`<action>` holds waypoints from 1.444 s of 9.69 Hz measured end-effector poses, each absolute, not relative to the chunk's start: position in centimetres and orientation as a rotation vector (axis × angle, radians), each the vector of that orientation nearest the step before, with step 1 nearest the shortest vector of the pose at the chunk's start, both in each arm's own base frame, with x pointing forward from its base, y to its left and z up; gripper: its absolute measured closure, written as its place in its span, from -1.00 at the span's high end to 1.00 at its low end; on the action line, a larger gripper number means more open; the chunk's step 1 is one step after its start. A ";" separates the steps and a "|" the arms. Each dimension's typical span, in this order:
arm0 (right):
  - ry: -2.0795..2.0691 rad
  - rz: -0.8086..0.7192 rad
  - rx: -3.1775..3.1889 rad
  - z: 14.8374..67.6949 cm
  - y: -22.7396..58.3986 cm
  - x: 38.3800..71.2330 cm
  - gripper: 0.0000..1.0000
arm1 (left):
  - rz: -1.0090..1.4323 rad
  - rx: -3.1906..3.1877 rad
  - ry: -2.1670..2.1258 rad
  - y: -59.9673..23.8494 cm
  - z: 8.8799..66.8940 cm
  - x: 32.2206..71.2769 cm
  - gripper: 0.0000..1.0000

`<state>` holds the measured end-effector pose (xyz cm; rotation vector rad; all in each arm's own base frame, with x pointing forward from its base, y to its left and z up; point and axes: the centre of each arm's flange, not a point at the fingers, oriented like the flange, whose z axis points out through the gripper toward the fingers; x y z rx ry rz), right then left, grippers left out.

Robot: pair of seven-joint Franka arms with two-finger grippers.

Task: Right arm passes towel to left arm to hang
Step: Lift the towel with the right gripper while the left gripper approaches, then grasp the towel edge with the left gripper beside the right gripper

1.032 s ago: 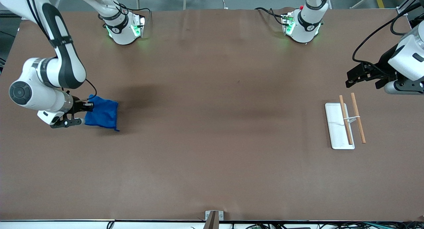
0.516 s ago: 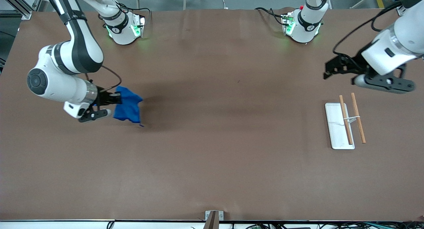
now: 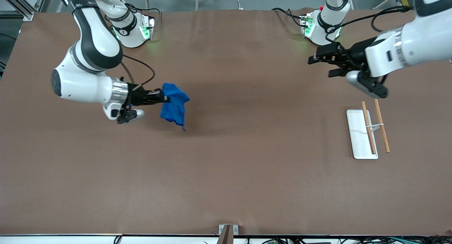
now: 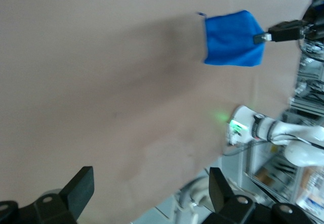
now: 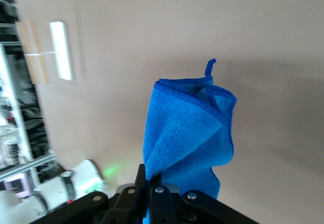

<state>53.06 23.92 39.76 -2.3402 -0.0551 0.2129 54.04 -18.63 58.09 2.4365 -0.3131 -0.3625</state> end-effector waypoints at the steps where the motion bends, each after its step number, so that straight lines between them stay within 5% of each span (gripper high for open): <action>1: -0.024 0.210 -2.255 40.6 26.8 52.2 -0.93 | -0.409 2.343 -0.340 -19.9 56.1 53.6 1.00; 7: 0.164 0.238 -1.842 46.4 38.6 47.8 -0.93 | -0.471 1.904 -0.195 -24.6 42.2 49.5 1.00; 11: 0.200 0.254 -1.772 47.5 40.7 46.9 -0.93 | -0.423 1.771 -0.105 -25.7 38.0 46.9 0.96; 14: 0.202 0.253 -1.773 47.6 41.6 46.1 -0.93 | -0.373 1.707 -0.089 -25.4 36.9 46.4 0.74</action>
